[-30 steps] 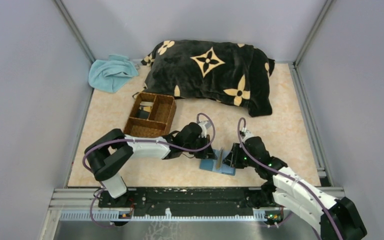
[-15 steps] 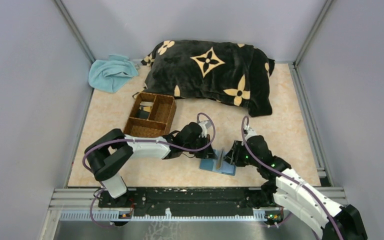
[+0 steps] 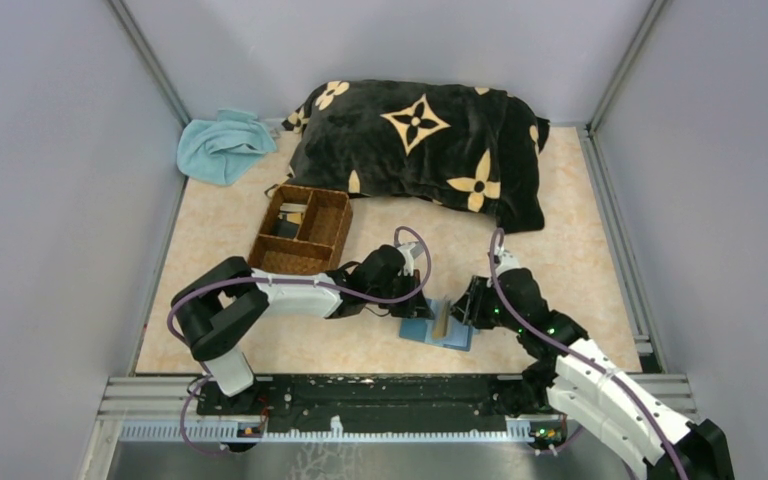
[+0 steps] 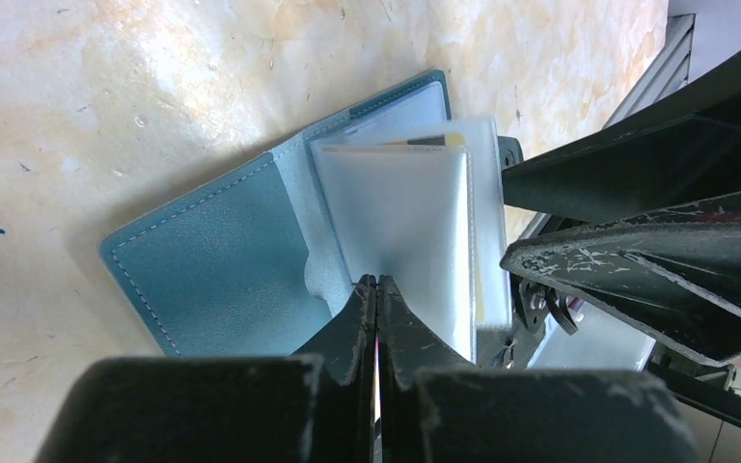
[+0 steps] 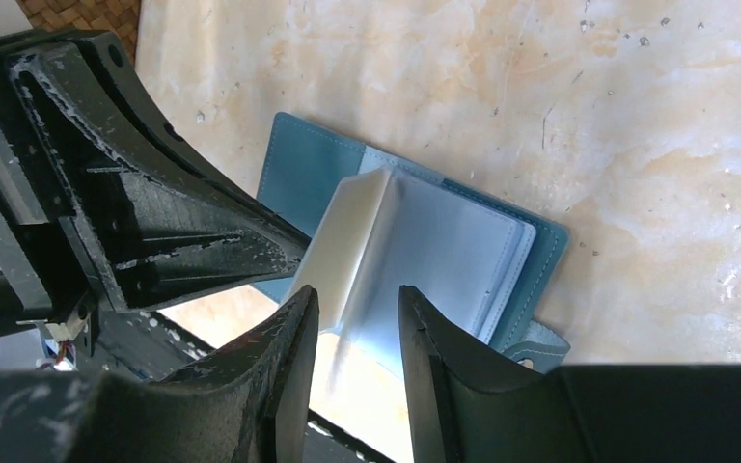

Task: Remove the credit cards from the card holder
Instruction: Remove the credit card from the card holder.

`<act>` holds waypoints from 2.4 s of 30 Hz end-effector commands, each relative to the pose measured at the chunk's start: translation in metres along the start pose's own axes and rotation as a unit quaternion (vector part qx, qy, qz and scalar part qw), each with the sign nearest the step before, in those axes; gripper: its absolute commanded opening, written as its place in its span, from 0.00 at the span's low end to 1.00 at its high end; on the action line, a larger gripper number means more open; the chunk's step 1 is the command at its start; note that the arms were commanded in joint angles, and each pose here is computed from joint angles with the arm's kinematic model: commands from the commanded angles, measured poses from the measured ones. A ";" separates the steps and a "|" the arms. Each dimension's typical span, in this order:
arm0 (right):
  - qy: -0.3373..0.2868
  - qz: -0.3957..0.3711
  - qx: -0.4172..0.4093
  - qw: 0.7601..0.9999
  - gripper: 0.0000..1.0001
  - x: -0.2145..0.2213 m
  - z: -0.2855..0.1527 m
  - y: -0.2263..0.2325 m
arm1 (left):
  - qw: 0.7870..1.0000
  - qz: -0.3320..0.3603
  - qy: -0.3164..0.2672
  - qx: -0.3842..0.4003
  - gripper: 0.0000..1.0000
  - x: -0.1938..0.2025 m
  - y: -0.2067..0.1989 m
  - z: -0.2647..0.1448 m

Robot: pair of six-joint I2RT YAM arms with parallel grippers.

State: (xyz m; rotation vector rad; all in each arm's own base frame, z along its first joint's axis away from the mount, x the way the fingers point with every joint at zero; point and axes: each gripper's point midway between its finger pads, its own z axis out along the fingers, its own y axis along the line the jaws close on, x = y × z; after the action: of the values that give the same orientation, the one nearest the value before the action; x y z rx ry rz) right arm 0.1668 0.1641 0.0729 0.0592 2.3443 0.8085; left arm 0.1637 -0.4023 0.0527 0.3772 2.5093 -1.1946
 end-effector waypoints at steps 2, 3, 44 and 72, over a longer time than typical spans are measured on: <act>-0.023 -0.011 -0.020 0.999 0.38 -0.019 -0.004 0.017 | 1.000 0.009 0.000 0.010 0.01 -0.001 -0.006 0.003; -0.028 -0.010 -0.022 0.999 0.38 -0.021 -0.005 0.019 | 1.000 0.009 0.001 0.010 0.01 0.000 -0.006 0.003; -0.015 0.029 0.066 0.997 0.00 0.006 0.008 -0.030 | 0.997 -0.013 -0.018 0.067 0.16 -0.004 -0.011 -0.026; 0.012 0.035 0.080 0.996 0.00 0.021 0.017 -0.041 | 0.996 -0.015 0.008 0.088 0.60 0.028 0.004 0.019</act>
State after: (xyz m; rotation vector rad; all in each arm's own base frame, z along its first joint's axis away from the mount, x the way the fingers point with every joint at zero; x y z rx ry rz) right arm 0.1639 0.1402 0.0248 0.2074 2.4637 0.6210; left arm 0.1520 -0.4084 0.0396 0.3673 2.4425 -1.4109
